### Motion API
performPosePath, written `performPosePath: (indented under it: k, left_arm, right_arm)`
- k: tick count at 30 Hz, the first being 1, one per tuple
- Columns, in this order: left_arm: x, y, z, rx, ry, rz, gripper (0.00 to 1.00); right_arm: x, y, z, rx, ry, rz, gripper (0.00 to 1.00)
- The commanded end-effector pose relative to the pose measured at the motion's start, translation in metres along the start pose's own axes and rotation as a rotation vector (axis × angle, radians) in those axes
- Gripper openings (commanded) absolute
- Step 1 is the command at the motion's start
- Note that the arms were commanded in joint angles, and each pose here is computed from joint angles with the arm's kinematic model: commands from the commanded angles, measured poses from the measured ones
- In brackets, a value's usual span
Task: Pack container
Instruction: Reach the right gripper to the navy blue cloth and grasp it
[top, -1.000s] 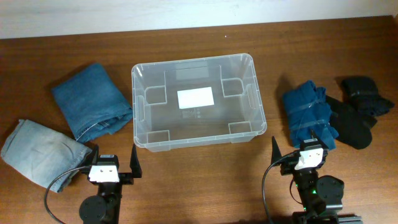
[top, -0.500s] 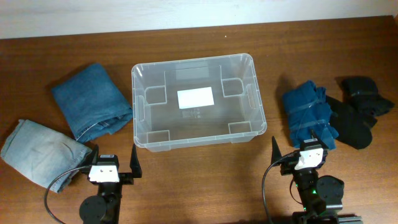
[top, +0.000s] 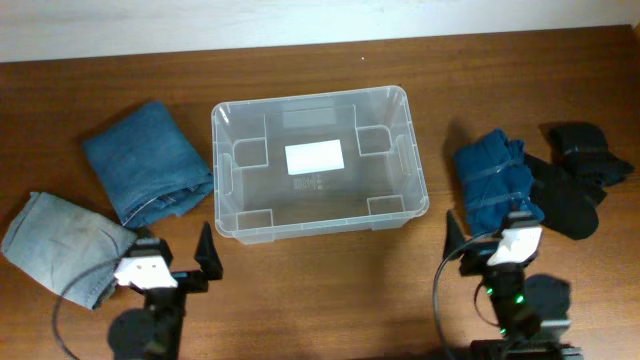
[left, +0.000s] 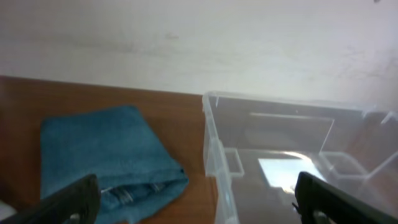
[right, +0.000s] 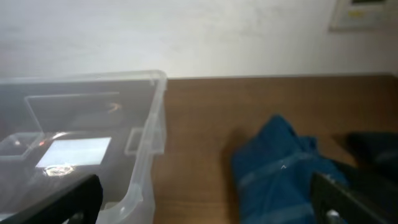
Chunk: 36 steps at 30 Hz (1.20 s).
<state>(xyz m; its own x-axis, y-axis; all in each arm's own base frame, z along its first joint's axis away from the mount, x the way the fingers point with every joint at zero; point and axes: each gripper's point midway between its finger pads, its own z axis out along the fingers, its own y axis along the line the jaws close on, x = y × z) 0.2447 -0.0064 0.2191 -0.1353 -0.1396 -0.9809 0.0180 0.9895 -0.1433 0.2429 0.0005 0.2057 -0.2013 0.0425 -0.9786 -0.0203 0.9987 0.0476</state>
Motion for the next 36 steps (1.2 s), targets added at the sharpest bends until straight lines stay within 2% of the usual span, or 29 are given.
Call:
performPosePath:
  k: [1, 7, 14, 18, 21, 24, 27, 30, 32, 33, 34, 36]
  left_arm:
    - [-0.023, 0.000, 0.014, -0.028, 0.098, -0.027, 0.99]
    - [-0.025, 0.001, 0.051, -0.063, 0.333, -0.034, 0.99]
    - [-0.005, 0.005, 0.075, -0.106, 0.624, -0.044, 0.99]
    - [-0.002, 0.005, 0.084, -0.114, 0.672, -0.045, 0.99]
    - [0.000, 0.006, 0.085, -0.115, 0.682, -0.046, 0.99]
    - [0.001, 0.006, 0.084, -0.116, 0.686, -0.046, 0.99]
    - [0.001, 0.006, 0.084, -0.116, 0.687, -0.046, 0.99]
    - [0.001, 0.006, 0.084, -0.116, 0.686, -0.047, 0.99]
    - [0.001, 0.006, 0.084, -0.116, 0.687, -0.047, 0.99]
    - [0.001, 0.006, 0.084, -0.116, 0.687, -0.047, 0.99]
    - [0.001, 0.006, 0.084, -0.116, 0.687, -0.047, 0.99]
    - [0.001, 0.006, 0.084, -0.116, 0.686, -0.047, 1.00]
  right_arm:
    - [-0.036, -0.017, 0.009, 0.079, 0.085, 0.044, 0.98]
    - [-0.050, -0.054, 0.045, 0.155, 0.447, 0.051, 0.98]
    - [-0.039, -0.121, 0.072, 0.254, 0.832, 0.242, 0.98]
    - [-0.007, -0.140, 0.091, 0.224, 0.966, 0.277, 0.99]
    - [0.040, -0.148, 0.105, 0.182, 1.104, 0.281, 0.99]
    - [0.072, -0.151, 0.118, 0.156, 1.170, 0.295, 0.99]
    - [0.109, -0.131, 0.133, -0.016, 1.235, 0.353, 0.97]
    - [0.132, -0.122, 0.136, -0.066, 1.291, 0.404, 0.86]
    - [0.145, -0.118, 0.135, -0.077, 1.333, 0.419, 0.67]
    - [0.149, -0.115, 0.134, -0.087, 1.350, 0.430, 0.53]
    - [0.150, -0.112, 0.133, -0.094, 1.357, 0.435, 0.45]
    - [0.150, -0.110, 0.133, -0.100, 1.361, 0.440, 0.20]
